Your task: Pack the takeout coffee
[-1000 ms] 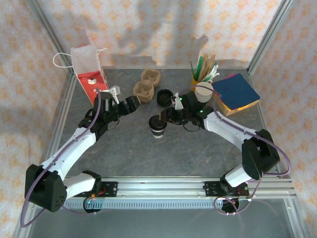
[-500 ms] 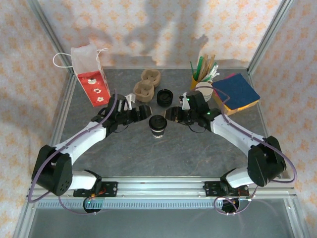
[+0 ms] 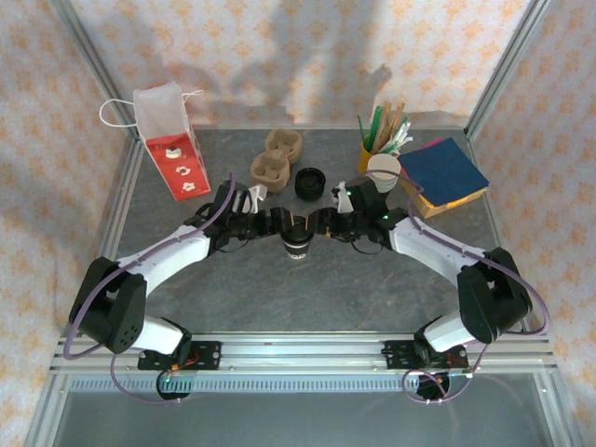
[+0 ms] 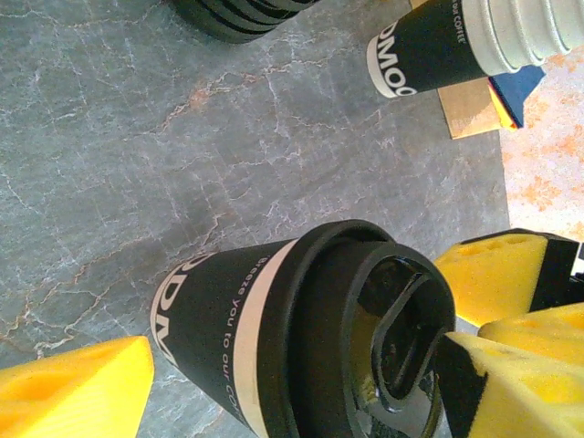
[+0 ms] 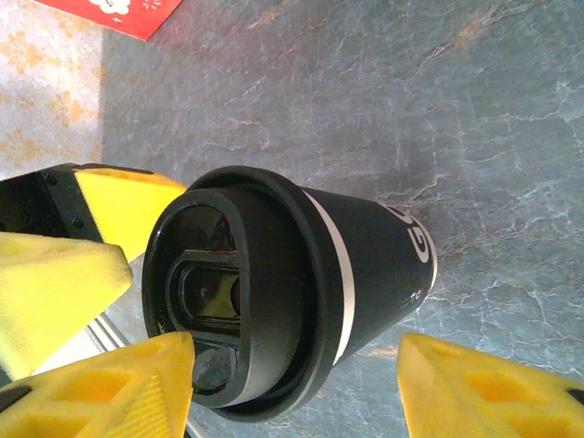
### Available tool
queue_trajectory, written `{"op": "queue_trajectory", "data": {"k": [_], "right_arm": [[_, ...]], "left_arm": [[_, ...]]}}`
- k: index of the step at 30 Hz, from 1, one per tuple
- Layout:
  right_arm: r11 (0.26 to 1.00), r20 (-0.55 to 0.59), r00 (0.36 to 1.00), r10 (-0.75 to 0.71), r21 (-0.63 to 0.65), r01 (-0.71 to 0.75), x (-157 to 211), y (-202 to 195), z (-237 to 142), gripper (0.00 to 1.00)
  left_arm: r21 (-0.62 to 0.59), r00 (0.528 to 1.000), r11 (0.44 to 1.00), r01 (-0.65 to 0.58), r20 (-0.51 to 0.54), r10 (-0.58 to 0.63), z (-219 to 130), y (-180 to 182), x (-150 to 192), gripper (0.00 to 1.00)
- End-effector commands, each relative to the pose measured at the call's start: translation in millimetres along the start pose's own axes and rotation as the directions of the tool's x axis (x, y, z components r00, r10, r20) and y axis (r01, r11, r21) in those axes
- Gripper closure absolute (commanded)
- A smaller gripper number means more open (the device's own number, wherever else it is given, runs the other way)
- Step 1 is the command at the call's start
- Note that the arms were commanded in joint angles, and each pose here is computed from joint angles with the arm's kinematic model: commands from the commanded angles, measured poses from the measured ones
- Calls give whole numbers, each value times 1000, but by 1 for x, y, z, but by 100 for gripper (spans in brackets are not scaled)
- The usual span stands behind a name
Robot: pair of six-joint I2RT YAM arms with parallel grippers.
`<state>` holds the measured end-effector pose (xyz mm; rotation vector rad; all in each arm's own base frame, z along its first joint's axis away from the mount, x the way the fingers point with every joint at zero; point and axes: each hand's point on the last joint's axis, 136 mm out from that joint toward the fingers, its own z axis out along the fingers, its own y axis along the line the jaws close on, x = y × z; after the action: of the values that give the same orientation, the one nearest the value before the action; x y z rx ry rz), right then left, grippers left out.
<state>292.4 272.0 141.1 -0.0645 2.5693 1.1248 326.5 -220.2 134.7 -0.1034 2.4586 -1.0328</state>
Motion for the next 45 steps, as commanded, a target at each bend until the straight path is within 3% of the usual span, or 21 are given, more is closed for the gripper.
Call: {"op": "queue_trajectory", "data": {"k": [1,14,26,33,37,45], "right_arm": [[1000,-2,1000,-11,-21,11,0,5,6,41],[1000,-8,1000,-7,6,7,2,-4,11,42],[992,-34,999,2,124,2,12,-36,17,43],[989,-97,994,54,142,-40,40,-61,30,44],[988,-95,994,59,147,-45,44,-66,30,45],[991,-23,1000,-2,131,5,13,-39,16,44]], "left_arm": [[1,1000,1000,-29,-8,29,0,-6,-2,19],[-45,998,998,-49,-51,47,7,10,9,33],[-100,995,994,-45,-97,35,10,28,23,37],[-171,993,983,-65,-111,47,11,45,34,41],[-169,993,983,-66,-106,49,11,46,36,41],[-108,996,991,-81,-50,76,4,18,14,40]]}}
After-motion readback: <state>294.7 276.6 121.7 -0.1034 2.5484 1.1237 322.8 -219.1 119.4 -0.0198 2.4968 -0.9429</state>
